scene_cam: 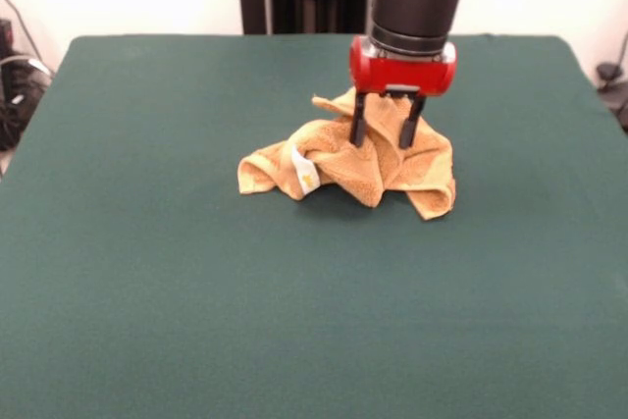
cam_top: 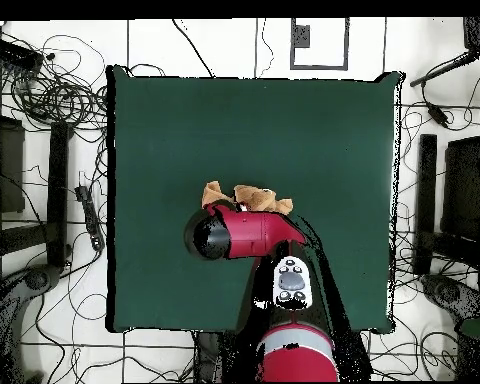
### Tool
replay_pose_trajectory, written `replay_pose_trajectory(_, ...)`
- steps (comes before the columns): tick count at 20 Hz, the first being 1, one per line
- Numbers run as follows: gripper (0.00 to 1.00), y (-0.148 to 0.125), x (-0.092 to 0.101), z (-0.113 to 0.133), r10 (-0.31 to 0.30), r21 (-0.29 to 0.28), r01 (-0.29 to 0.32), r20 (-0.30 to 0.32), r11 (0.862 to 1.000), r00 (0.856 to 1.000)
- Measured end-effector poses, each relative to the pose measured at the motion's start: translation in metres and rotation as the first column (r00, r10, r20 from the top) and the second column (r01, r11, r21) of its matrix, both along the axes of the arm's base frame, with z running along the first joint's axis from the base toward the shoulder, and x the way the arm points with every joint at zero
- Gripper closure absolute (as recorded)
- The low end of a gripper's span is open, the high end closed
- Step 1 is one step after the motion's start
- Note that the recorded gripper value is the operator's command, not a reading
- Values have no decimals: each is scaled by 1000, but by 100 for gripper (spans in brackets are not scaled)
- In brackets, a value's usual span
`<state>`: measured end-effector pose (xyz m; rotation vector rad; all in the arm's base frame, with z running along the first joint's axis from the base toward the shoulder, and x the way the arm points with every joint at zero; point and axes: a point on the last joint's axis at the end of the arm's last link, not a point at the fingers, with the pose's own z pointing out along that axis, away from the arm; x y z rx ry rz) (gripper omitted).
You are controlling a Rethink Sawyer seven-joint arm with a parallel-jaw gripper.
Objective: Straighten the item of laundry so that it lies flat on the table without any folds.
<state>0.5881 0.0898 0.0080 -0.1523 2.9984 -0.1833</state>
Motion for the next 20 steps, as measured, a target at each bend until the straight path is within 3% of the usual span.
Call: replay_pose_trajectory(20, 0, 1, 1, 1, -10, 4, 10, -3, 1000, 1000)
